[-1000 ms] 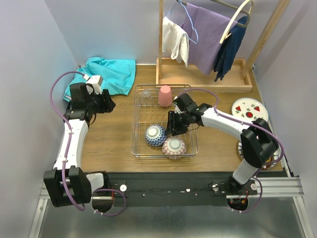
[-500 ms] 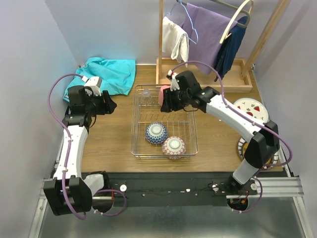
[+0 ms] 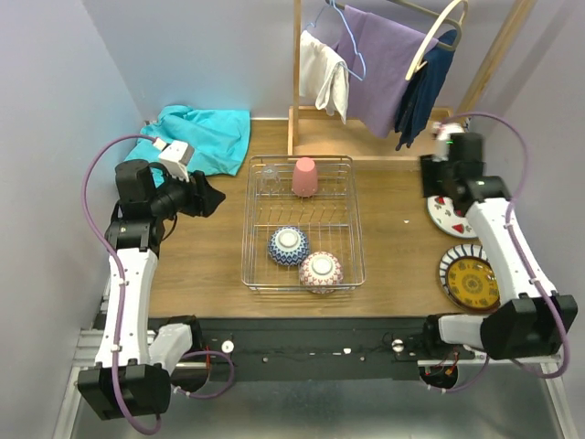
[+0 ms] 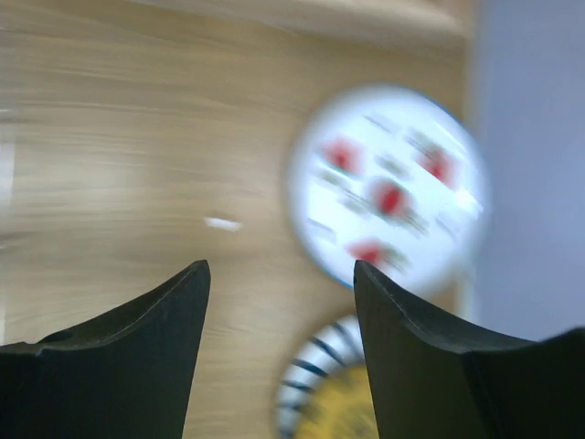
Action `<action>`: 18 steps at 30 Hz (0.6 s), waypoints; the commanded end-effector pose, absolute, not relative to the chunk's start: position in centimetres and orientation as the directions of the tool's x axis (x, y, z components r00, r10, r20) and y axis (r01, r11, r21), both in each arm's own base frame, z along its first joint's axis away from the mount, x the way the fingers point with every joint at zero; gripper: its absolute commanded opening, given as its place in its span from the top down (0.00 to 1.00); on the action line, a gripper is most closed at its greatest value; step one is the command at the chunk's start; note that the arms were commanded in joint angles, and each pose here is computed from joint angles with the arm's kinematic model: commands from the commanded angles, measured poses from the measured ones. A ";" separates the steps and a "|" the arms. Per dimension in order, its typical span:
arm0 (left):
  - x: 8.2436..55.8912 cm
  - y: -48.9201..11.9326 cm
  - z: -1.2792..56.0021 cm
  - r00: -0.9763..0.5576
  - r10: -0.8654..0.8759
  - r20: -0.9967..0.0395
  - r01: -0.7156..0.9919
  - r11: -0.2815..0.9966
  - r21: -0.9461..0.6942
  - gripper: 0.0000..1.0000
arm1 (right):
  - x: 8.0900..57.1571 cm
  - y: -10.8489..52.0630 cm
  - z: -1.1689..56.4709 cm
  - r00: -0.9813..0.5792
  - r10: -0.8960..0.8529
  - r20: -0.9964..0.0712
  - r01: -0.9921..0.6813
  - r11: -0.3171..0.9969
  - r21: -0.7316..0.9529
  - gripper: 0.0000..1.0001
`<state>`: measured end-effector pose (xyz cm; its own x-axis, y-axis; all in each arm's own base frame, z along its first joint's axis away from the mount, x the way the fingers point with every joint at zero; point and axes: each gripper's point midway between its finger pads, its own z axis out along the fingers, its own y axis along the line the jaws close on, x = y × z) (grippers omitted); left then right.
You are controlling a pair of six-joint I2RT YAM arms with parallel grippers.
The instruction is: Load the mixed dishes into the dish rack
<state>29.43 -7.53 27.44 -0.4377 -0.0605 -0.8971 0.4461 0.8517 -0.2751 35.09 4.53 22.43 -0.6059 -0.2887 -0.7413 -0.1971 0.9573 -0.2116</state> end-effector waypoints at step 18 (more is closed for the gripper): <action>28.3 -22.1 26.6 -0.411 0.358 -0.839 0.830 0.527 -0.182 0.34 | 33.1 -13.9 8.1 -0.824 -0.246 -0.510 -0.186 0.968 -0.167 0.34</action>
<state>27.58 -20.94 28.42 -0.4150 0.2402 -0.8775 0.8090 0.5388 -0.2351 31.13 -14.28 8.34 -0.8798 -0.1643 -0.4461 -0.0842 0.9774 -0.1939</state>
